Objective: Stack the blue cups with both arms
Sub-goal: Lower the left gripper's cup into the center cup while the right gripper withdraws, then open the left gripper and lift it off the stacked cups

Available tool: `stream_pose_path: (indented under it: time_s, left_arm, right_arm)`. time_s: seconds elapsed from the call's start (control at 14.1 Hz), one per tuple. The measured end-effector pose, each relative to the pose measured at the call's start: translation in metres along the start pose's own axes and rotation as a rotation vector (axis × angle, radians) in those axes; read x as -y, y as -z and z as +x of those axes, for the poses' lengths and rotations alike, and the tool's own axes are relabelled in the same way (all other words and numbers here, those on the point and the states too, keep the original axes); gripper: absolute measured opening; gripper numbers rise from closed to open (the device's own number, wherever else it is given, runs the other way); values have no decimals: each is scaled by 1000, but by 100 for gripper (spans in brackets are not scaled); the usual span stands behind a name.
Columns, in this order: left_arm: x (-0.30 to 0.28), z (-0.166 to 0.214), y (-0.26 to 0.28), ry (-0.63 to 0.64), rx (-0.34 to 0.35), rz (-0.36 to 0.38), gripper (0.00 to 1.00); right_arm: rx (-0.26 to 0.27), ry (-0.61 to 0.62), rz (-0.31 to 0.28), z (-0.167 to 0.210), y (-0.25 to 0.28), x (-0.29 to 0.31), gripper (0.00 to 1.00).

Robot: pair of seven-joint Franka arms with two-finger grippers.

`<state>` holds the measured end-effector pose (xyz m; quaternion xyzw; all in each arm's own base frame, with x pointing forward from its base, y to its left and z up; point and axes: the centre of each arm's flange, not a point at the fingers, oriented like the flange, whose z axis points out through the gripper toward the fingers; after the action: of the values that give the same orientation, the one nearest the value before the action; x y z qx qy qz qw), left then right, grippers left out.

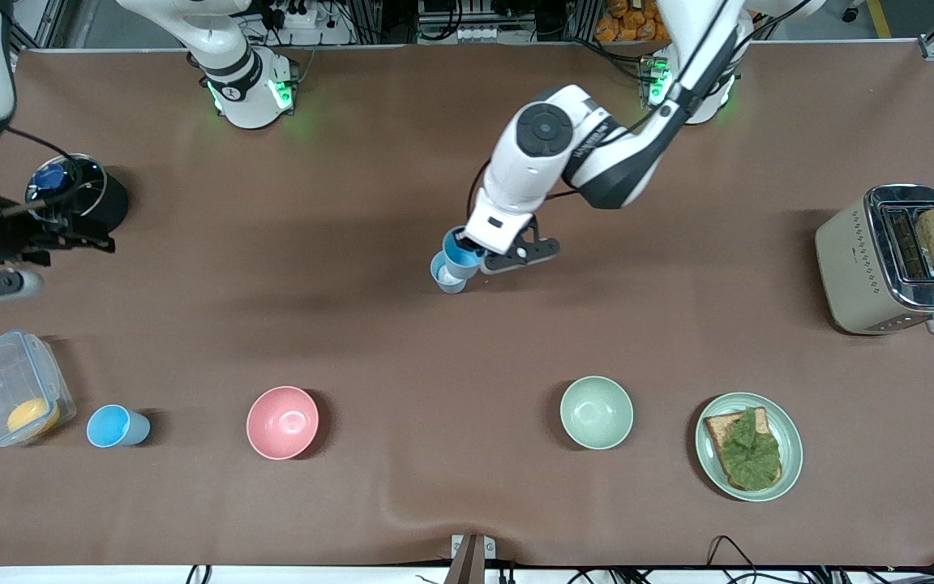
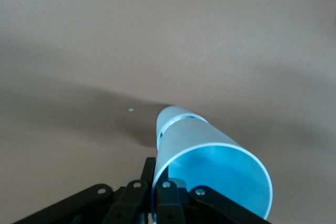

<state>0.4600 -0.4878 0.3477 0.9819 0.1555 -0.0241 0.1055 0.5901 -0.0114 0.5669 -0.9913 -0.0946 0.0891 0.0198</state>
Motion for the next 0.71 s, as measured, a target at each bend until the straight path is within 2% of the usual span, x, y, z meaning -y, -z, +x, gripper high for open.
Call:
stream_pose_path:
  time_s: [0.21, 0.71]
  left_arm:
    - [-7, -7, -18, -14, 10, 16, 3]
    - [-10, -7, -54, -29, 4, 60, 3]
  right_arm:
    - [-5, -21, -7, -11, 4, 10, 100]
    - [-59, -34, -34, -32, -2, 23, 100]
